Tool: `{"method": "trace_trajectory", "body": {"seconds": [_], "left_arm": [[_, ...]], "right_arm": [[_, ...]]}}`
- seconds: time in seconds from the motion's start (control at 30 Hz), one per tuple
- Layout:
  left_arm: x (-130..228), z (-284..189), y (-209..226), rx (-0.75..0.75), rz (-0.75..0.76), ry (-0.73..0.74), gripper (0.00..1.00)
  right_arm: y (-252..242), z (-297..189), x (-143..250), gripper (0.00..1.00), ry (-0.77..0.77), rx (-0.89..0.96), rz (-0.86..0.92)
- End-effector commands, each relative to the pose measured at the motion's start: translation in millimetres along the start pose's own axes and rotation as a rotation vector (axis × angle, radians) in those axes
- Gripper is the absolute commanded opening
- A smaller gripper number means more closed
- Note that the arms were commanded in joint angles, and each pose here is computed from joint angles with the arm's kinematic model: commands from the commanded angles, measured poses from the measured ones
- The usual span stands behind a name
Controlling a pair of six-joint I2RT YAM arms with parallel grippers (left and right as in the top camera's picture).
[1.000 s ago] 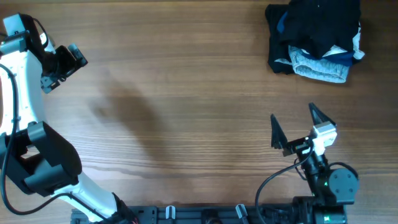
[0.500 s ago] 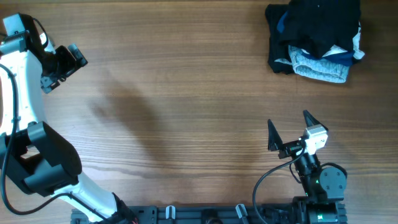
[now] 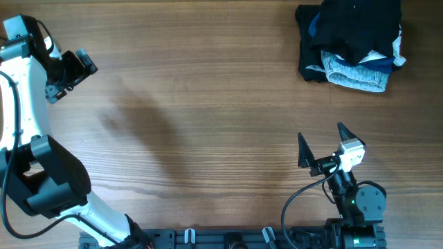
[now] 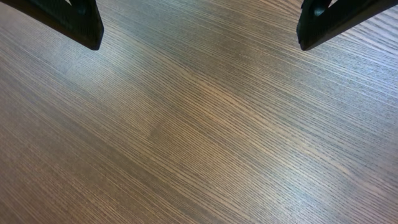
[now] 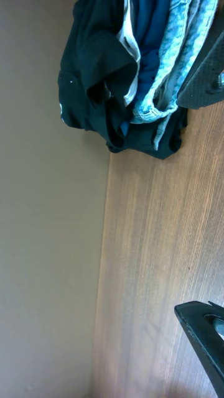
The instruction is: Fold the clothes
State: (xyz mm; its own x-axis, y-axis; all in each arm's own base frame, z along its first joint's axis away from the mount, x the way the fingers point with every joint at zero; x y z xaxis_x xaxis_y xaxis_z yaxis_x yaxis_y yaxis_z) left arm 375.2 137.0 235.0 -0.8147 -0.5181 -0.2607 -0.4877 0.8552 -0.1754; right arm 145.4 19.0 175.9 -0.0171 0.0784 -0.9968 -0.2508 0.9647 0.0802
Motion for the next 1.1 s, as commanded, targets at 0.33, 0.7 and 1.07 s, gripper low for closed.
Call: {"method": "trace_trajectory", "body": {"seconds": [0.33,0.7,1.07], "left_arm": [[1,2,-2,0.012,-0.006,0.009,1.0],[0,-35,-19,0.129,0.006,-0.105,1.0],[43,-82,-105,0.388,0.422,-0.643,1.0]], "right_arm": [[-1,-1,-2,1.0,-0.017,0.012,0.012],[-1,-1,-2,1.0,-0.017,0.012,0.011],[-1,-1,-2,1.0,-0.017,0.012,0.012]]}}
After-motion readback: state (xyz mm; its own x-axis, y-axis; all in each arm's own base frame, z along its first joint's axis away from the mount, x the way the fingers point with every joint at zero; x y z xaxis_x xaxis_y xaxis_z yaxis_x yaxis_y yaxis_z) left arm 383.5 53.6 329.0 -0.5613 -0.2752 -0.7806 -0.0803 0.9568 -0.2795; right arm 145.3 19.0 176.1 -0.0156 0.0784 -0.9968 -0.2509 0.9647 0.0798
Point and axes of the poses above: each gripper's point midway between its finger pads, its own z axis out along the fingers, its own y axis along the line the jaws close on, x = y × z, the point moved 10 cm from there along -z, back along the fingers, and after that the axes turned 4 degrees about z, right-handed, at the moved point
